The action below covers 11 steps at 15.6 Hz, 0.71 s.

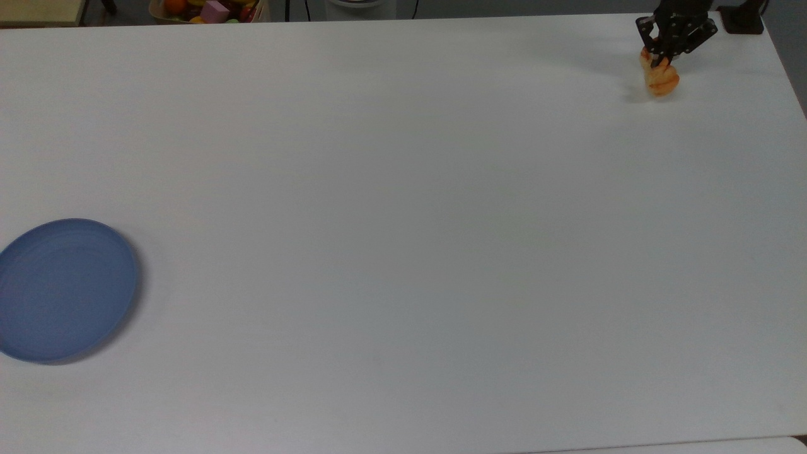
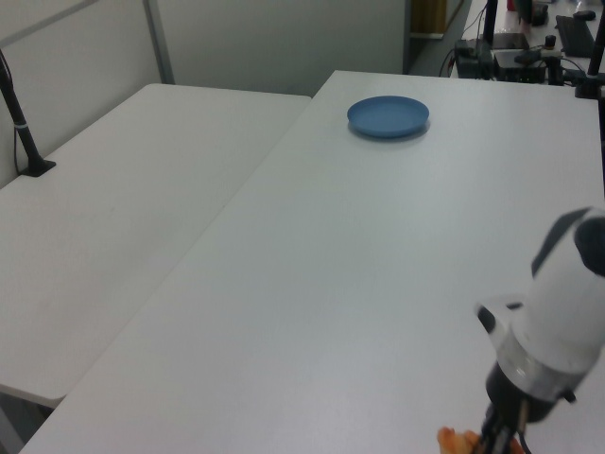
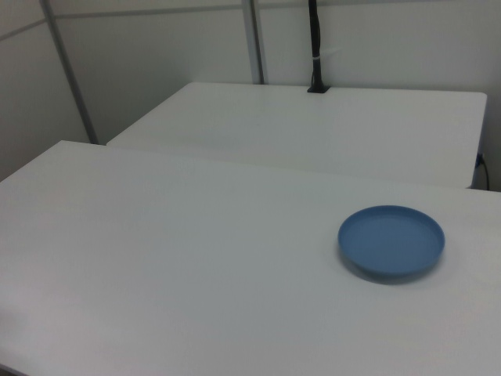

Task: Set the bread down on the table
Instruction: 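Carry the bread roll away from the plate across the table, then lower the bread roll onto the table and open the gripper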

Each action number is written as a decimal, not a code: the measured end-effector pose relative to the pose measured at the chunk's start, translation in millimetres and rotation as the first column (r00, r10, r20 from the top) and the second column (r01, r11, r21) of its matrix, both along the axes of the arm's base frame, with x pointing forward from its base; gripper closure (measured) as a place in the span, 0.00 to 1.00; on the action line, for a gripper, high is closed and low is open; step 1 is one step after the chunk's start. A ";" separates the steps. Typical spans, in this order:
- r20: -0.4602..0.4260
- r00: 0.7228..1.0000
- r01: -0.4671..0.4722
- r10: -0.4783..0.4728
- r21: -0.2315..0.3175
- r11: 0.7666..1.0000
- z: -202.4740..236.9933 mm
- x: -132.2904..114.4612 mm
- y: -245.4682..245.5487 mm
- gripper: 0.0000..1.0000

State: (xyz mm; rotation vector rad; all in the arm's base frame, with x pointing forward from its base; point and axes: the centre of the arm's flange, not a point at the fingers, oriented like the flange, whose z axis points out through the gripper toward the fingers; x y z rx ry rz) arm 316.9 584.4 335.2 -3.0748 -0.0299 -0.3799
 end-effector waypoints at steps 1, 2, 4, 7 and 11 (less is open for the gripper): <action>0.007 1.000 0.004 -0.004 -0.003 1.000 -7.3 -6.5 7.4 0.89; 0.013 1.000 0.008 -0.008 -0.006 1.000 -14.1 -8.7 13.3 0.89; 0.017 1.000 0.014 -0.013 -0.011 1.000 -25.9 -3.6 20.1 0.90; 0.030 0.999 0.012 -0.012 -0.010 1.000 -30.5 5.9 23.7 0.75; 0.026 1.000 0.017 -0.017 -0.020 1.000 -41.1 11.5 22.4 0.58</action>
